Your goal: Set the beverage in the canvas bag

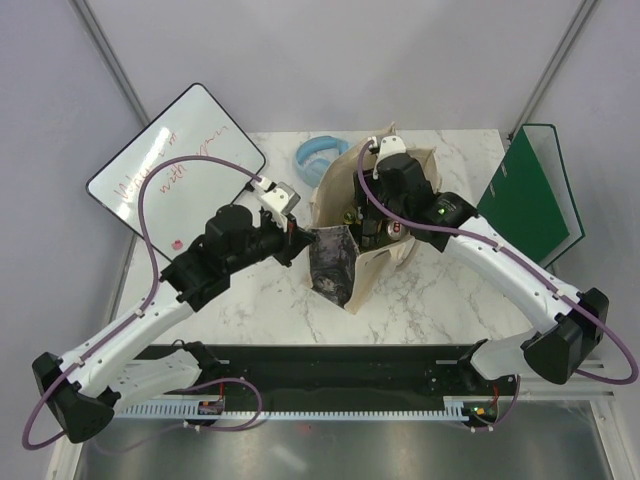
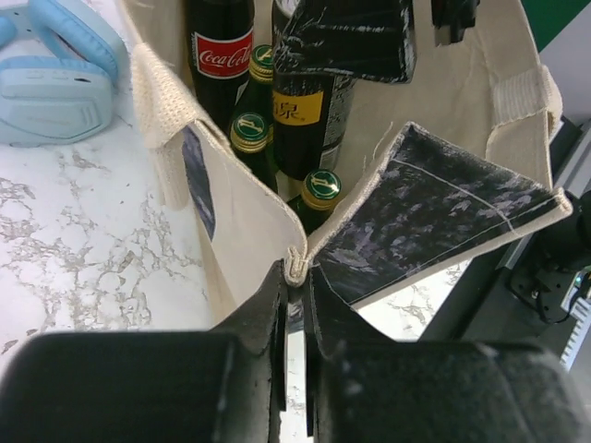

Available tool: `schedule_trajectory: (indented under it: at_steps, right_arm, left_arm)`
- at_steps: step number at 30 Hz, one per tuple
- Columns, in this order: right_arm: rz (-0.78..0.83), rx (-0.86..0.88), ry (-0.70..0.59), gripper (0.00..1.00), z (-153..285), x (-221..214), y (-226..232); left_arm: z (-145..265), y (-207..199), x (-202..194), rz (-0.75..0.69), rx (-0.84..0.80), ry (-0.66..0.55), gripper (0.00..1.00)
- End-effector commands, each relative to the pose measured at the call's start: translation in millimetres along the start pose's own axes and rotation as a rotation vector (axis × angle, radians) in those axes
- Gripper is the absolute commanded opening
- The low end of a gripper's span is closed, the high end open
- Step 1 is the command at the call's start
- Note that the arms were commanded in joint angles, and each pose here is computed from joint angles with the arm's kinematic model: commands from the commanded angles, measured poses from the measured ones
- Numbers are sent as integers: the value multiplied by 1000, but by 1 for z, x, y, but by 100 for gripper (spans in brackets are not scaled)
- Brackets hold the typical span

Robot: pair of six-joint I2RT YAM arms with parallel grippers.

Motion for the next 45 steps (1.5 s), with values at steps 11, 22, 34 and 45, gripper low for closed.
schedule_trajectory:
  at_steps: [11,22,34,45]
  right_arm:
    - [-24,43,-102,0,-18,-21,-5]
    - [-36,46,-30,0,-42,-55,-2]
    - [-61,59,56,32,-63,-84,4]
    - [-68,51,8,79,-31,-43,-1]
  left_arm:
    - [-3,-10,18,-59,-85,-45,2]
    - [-2,-9,14,-67,-86,-39,2]
    - [-1,-8,11,-71,-91,-41,2]
    - [-1,-8,10,-70,-94,-45,2]
Point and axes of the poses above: each gripper's point midway between its finger pads, its own z axis back along the fingers, its own y axis along the line the jaws close on, x = y × z, the point moved 9 cm from there along z, back along the fingers, and after that the axes turned 10 degrees about z, right-handed, at the moved point
